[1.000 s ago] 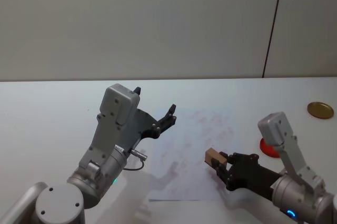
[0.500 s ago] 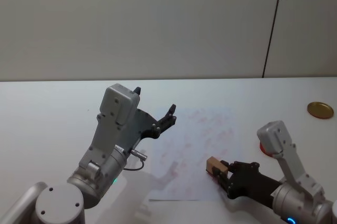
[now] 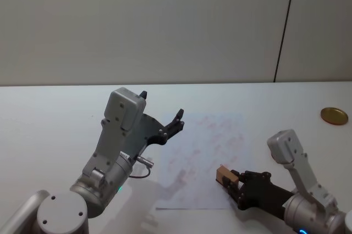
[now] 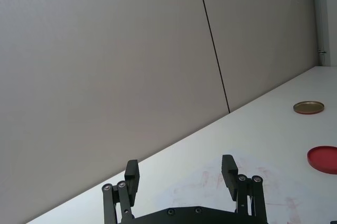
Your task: Use the one hand to pick up the stamp and affix it onto the A4 paper.
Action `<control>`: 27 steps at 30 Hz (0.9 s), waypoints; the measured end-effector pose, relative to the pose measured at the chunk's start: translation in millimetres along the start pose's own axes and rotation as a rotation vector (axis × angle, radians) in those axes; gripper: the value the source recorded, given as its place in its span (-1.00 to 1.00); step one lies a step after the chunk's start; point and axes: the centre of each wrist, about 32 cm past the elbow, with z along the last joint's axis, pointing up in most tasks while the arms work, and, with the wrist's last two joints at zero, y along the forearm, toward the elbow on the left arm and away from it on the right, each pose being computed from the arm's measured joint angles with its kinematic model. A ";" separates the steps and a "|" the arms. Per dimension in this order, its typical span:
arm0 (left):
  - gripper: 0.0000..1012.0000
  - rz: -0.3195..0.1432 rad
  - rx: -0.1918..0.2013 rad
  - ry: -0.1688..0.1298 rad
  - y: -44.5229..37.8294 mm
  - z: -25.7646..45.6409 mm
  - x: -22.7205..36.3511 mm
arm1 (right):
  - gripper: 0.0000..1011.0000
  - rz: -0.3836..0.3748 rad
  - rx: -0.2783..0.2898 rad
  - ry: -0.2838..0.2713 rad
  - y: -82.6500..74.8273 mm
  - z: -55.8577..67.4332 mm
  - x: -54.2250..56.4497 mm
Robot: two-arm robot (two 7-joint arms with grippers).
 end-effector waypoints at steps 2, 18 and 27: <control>0.96 0.000 0.000 0.000 0.0 0.0 0.0 | -0.57 -0.001 -0.002 -0.002 0.4 -0.2 0.2; 0.96 0.000 0.000 0.000 0.0 0.0 0.0 | -0.57 -0.009 0.016 0.019 -1.0 1.7 5.0; 0.96 0.000 0.000 0.000 0.0 0.0 0.0 | -0.57 -0.054 0.083 0.034 -7.2 12.1 14.6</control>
